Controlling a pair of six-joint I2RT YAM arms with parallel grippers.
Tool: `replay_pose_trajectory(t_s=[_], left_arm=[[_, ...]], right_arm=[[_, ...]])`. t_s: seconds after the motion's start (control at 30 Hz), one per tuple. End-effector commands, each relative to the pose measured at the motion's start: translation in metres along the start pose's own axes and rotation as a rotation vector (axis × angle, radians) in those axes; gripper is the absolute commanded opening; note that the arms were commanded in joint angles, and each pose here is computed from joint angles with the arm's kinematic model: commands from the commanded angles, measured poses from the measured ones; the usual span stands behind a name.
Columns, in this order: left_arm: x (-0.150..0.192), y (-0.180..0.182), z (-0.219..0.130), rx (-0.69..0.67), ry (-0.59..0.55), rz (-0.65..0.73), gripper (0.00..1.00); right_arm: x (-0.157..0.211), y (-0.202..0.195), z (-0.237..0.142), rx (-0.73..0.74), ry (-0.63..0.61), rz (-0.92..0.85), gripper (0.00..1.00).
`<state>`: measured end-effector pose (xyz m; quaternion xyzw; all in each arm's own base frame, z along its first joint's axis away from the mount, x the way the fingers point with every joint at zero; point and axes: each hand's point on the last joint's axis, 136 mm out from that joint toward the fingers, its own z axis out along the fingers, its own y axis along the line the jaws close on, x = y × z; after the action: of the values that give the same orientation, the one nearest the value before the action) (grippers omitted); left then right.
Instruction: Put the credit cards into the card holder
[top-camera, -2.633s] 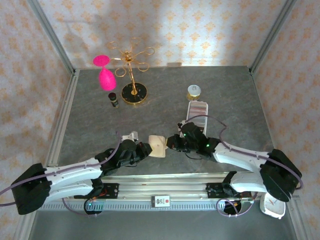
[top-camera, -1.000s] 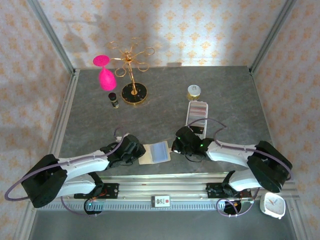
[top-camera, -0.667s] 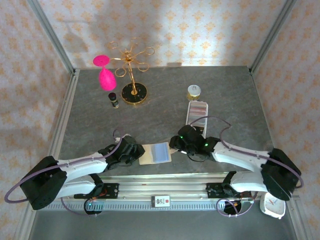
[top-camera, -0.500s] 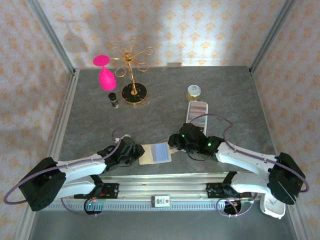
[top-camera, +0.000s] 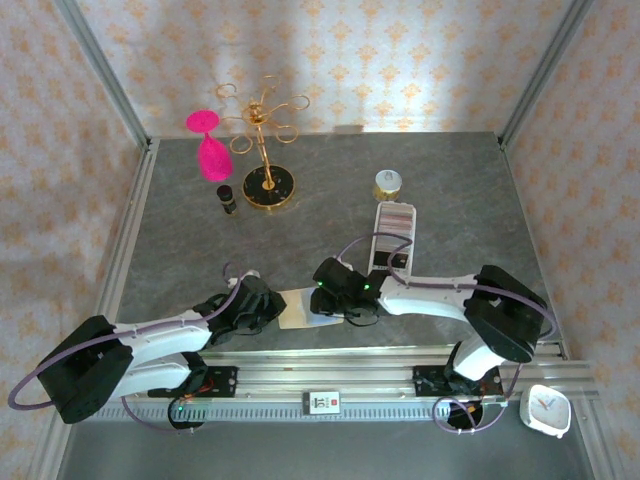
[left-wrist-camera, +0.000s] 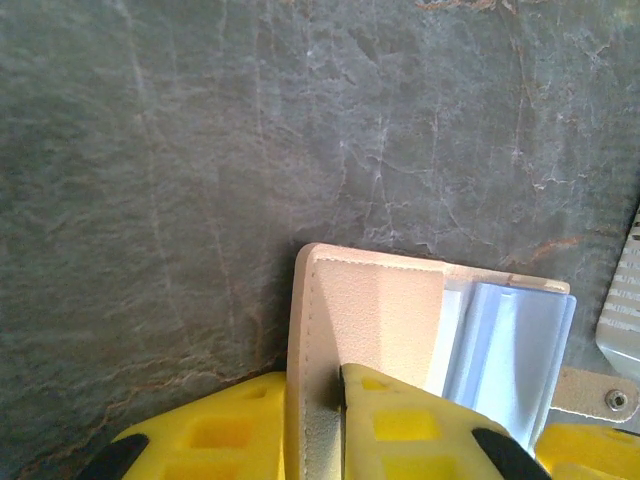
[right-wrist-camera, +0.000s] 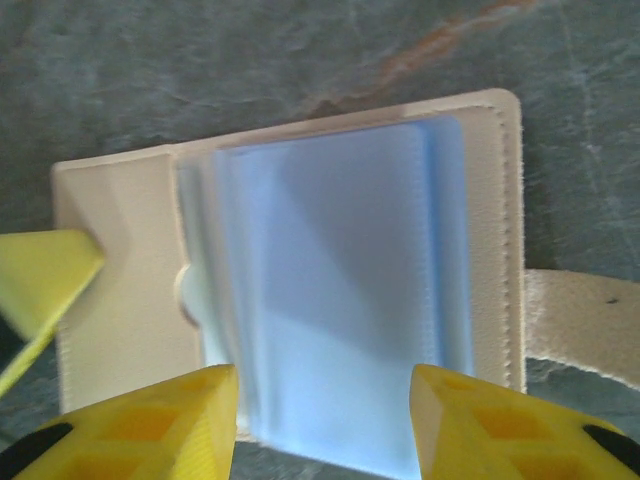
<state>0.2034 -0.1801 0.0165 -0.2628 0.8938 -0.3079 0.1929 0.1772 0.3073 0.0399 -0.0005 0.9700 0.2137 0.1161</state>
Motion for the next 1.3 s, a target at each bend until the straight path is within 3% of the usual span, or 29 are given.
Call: replay_pose_trajectory(t_s=[0.0,0.33,1.27], left_arm=[[0.013,-0.006,0.004,0.044,0.069,0.001,0.16],[0.016,-0.006,0.007,0.044,0.086,0.005,0.1],[0.017,-0.003,0.006,0.042,0.087,-0.001,0.03]], right_arm=[[0.0,-0.01,0.006,0.056,-0.009,0.011,0.48],[0.011,-0.016,0.018,0.053,0.026,0.034,0.5],[0.001,0.066,0.006,-0.346,0.047,0.168,0.53]])
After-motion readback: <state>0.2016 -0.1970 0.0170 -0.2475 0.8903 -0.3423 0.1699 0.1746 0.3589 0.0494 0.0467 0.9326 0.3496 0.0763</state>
